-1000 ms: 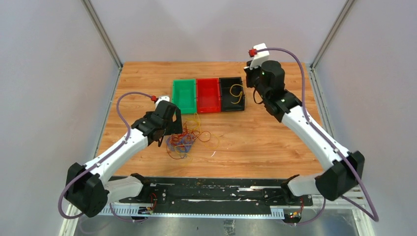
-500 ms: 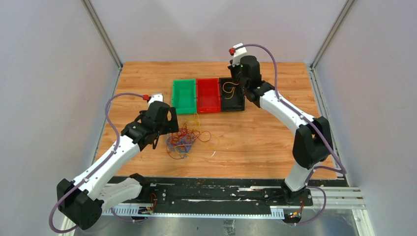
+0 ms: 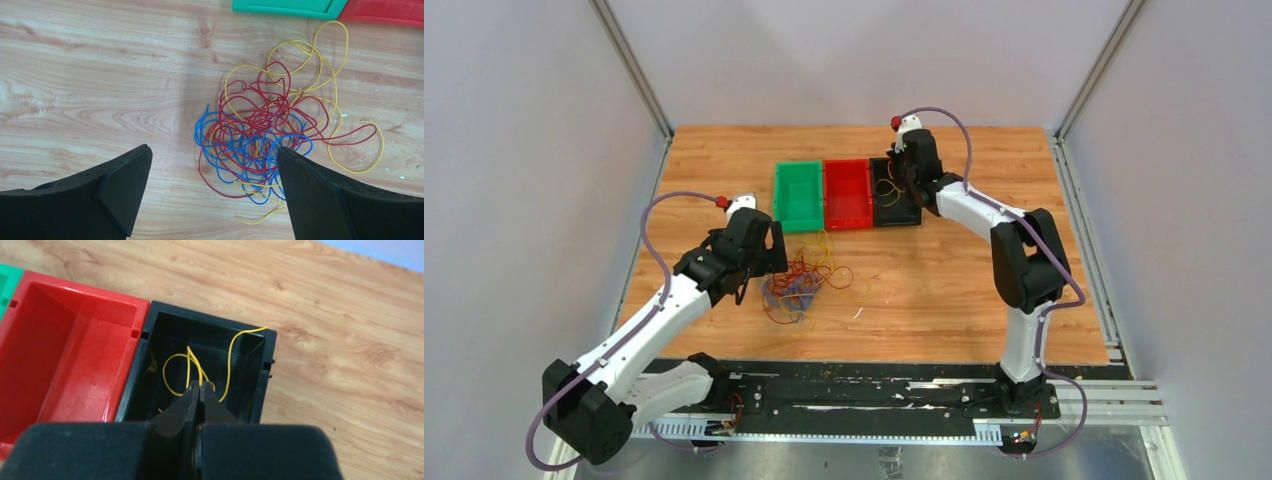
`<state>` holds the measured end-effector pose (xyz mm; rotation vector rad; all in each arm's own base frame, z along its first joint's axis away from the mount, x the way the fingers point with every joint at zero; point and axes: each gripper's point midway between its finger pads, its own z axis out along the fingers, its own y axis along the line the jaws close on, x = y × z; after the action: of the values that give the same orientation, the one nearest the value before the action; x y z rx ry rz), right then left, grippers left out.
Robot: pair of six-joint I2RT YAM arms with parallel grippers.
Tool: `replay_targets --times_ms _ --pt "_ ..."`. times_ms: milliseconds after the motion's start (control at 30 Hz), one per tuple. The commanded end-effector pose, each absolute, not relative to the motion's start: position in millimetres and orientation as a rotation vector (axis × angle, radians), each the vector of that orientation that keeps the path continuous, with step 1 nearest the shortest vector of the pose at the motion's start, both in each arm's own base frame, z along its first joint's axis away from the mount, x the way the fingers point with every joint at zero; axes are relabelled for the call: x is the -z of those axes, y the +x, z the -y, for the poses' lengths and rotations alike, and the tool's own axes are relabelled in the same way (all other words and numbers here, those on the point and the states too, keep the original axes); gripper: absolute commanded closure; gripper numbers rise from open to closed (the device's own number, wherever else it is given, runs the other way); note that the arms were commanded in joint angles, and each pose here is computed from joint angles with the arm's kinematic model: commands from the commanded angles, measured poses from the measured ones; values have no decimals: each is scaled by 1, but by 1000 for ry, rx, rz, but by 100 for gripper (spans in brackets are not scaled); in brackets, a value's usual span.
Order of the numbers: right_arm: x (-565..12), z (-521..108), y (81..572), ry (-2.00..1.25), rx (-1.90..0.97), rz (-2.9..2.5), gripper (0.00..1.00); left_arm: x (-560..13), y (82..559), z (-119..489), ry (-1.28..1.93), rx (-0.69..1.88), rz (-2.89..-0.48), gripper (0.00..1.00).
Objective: Untangle the cables
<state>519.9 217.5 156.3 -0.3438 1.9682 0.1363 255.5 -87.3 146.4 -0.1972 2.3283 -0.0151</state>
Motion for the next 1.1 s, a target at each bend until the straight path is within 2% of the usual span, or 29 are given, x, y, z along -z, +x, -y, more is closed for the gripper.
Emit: replay_targets --times_ms 0,267,367,467,600,733,900,1067 --pt "-131 -217 517 -309 -165 -2031 99 -140 254 86 -223 9 -2344 0" --pt "-104 -227 518 -319 -200 -2111 96 -135 252 89 -239 27 -2360 0" --pt "-90 -236 514 -306 -270 -2154 100 -136 253 91 -241 33 -2361 0" --pt "-83 -247 508 -322 -344 -2179 100 -136 252 91 -246 38 -2359 0" --pt "-86 -240 508 -315 -303 -2177 100 -137 252 90 -254 42 -2356 0" --pt "-97 -238 507 -324 -290 -2156 93 -136 252 91 -253 39 -2360 0" --pt "-117 -227 507 -304 -234 -2127 74 -135 254 93 -241 41 -2371 0" --pt "-145 -228 498 -322 -273 -2086 67 -132 256 96 -236 46 -2383 0"
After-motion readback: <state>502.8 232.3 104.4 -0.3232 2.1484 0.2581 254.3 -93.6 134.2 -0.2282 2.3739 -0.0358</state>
